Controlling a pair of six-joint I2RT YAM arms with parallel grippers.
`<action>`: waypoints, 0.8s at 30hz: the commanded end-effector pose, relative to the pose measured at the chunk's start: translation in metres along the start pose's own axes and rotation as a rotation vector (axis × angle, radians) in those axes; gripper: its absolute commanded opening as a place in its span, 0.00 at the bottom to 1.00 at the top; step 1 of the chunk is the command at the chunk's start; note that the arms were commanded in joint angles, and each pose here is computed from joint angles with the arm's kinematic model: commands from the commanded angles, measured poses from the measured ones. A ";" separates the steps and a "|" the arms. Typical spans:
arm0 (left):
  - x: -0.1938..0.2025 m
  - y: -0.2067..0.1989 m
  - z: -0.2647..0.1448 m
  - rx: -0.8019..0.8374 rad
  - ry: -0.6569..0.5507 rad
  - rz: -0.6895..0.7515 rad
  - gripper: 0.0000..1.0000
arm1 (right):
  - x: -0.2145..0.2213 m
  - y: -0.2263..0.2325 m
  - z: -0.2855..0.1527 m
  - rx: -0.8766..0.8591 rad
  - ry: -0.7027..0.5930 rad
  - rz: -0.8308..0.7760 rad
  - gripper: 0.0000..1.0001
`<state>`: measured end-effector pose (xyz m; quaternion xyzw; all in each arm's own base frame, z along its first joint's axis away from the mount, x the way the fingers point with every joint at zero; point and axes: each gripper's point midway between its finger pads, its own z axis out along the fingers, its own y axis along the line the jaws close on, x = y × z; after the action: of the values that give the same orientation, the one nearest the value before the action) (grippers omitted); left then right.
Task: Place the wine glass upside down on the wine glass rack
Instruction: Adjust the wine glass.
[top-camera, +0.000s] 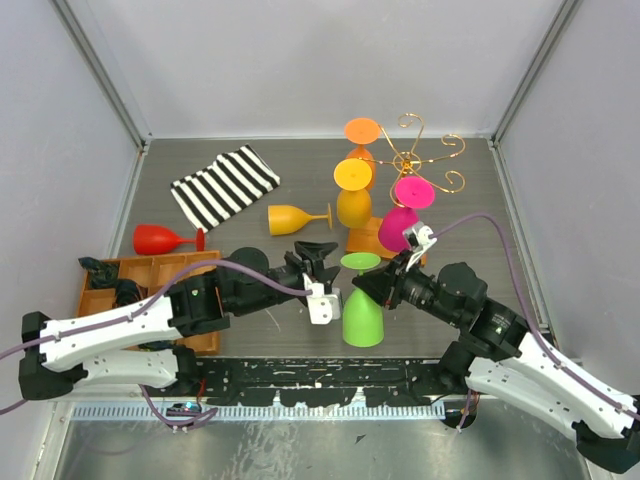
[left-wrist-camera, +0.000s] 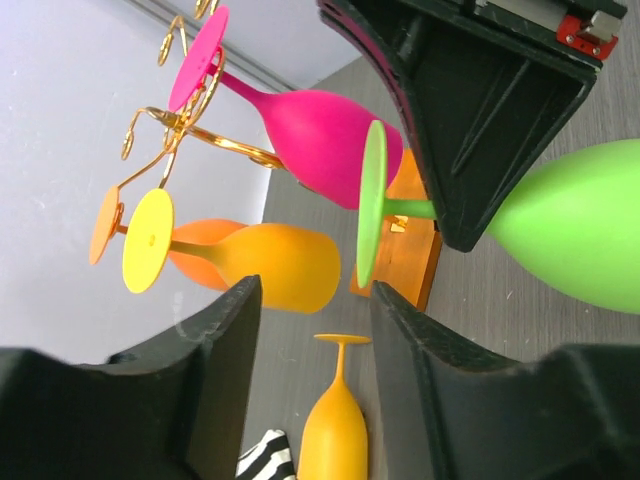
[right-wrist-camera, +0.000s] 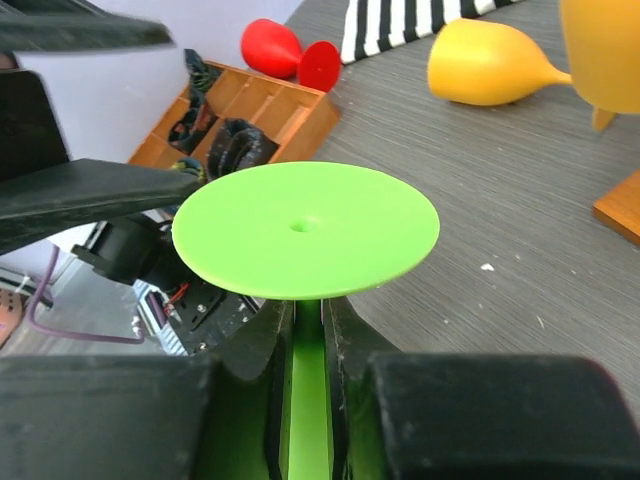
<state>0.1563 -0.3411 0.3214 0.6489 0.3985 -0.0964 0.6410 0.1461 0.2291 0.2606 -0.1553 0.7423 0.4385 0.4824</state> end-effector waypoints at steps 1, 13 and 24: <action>-0.009 0.014 -0.008 -0.067 -0.034 -0.101 0.59 | -0.019 -0.009 -0.013 0.081 -0.065 -0.006 0.01; 0.048 -0.057 -0.035 0.004 0.243 -0.665 0.98 | -0.010 -0.039 -0.034 0.257 -0.023 -0.003 0.01; 0.100 -0.113 -0.048 -0.038 0.829 -0.986 0.98 | -0.007 -0.045 -0.039 0.293 0.005 -0.017 0.01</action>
<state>0.1354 -0.2923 0.1945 0.4393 0.7883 -0.1691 0.3962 0.1538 0.1734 0.2292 -0.0972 0.8125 0.3149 0.4809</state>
